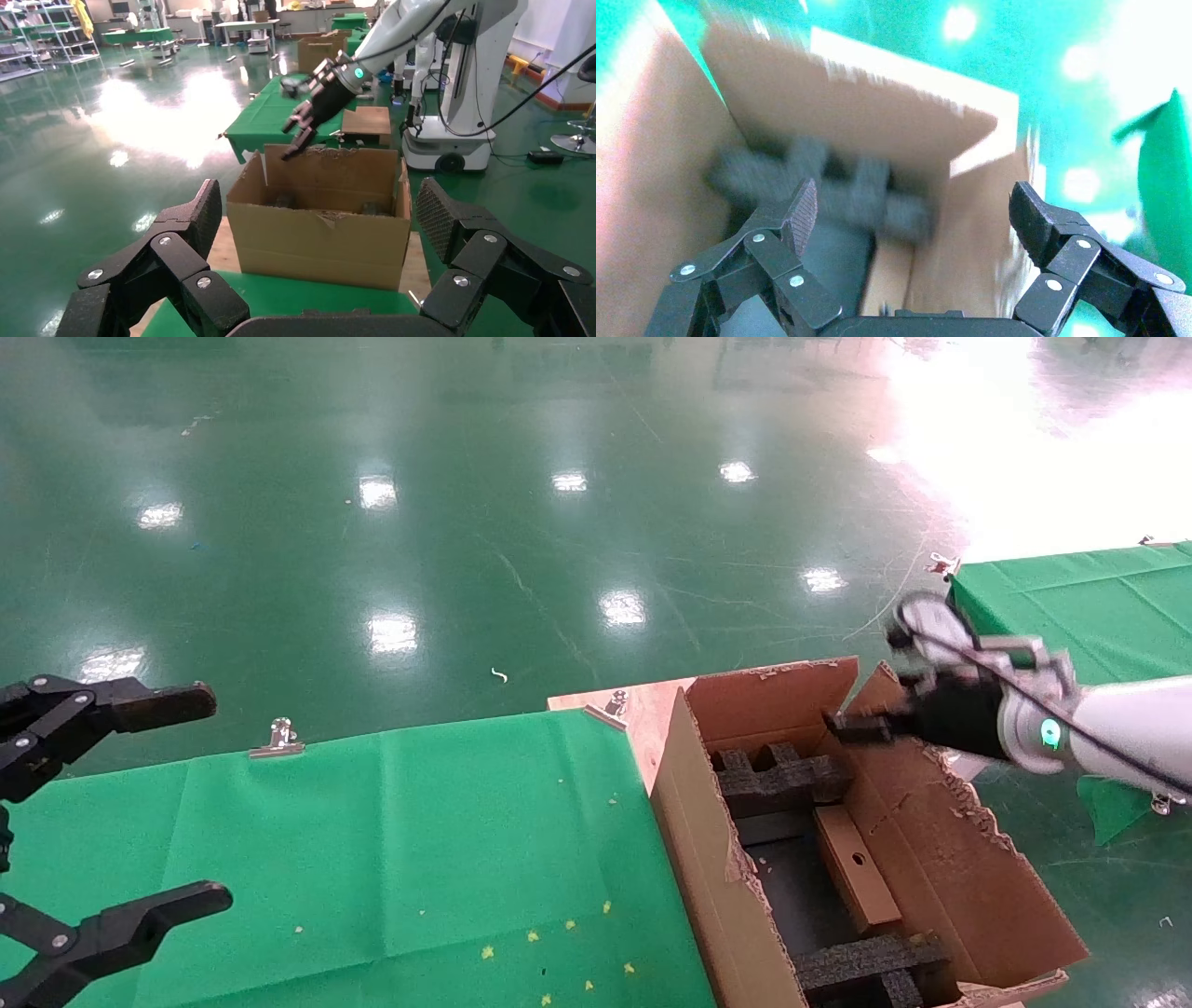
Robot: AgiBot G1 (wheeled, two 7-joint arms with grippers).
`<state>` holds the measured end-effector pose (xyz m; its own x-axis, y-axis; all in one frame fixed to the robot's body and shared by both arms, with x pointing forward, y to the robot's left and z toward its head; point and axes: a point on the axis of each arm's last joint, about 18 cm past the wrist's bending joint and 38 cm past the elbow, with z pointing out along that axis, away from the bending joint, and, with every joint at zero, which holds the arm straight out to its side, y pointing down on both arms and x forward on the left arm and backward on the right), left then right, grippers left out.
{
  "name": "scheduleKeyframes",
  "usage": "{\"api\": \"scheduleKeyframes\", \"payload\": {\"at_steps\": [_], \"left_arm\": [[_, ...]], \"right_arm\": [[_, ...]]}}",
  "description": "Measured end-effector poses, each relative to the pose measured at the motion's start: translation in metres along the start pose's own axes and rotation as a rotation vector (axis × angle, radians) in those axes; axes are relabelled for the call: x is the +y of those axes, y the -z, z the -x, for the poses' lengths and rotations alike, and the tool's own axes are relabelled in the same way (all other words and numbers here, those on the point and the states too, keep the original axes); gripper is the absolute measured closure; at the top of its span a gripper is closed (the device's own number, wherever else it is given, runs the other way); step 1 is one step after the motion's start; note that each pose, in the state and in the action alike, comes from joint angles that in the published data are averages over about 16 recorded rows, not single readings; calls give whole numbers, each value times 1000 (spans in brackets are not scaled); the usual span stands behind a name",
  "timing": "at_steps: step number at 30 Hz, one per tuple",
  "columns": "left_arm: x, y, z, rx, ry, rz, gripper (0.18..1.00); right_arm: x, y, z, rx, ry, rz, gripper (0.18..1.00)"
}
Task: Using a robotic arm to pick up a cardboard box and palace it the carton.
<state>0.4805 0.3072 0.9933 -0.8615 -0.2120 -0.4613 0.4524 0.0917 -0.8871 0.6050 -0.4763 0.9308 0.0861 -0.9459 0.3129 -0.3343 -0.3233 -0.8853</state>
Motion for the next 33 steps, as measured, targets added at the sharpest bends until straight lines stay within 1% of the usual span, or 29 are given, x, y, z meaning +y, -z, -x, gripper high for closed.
{"api": "scheduleKeyframes", "payload": {"at_steps": [4, 7, 10, 13, 18, 25, 33], "left_arm": [[0, 0, 0, 0, 0, 0, 184], [0, 0, 0, 0, 0, 0, 184], [0, 0, 0, 0, 0, 0, 184], [0, 0, 0, -1, 0, 0, 184], [0, 0, 0, -1, 0, 0, 184], [0, 0, 0, -1, 0, 0, 184], [0, 0, 0, -1, 0, 0, 184]], "right_arm": [[-30, 6, 11, -38, 14, -94, 181], [-48, 8, 20, -64, 20, -151, 178], [-59, 9, 27, -84, 23, -189, 178], [-65, 9, 32, -97, 24, -208, 178], [-69, 7, 37, -108, 26, -214, 178], [-68, 2, 45, -127, 29, -177, 178], [-69, -3, 69, -214, 44, -126, 178]]}}
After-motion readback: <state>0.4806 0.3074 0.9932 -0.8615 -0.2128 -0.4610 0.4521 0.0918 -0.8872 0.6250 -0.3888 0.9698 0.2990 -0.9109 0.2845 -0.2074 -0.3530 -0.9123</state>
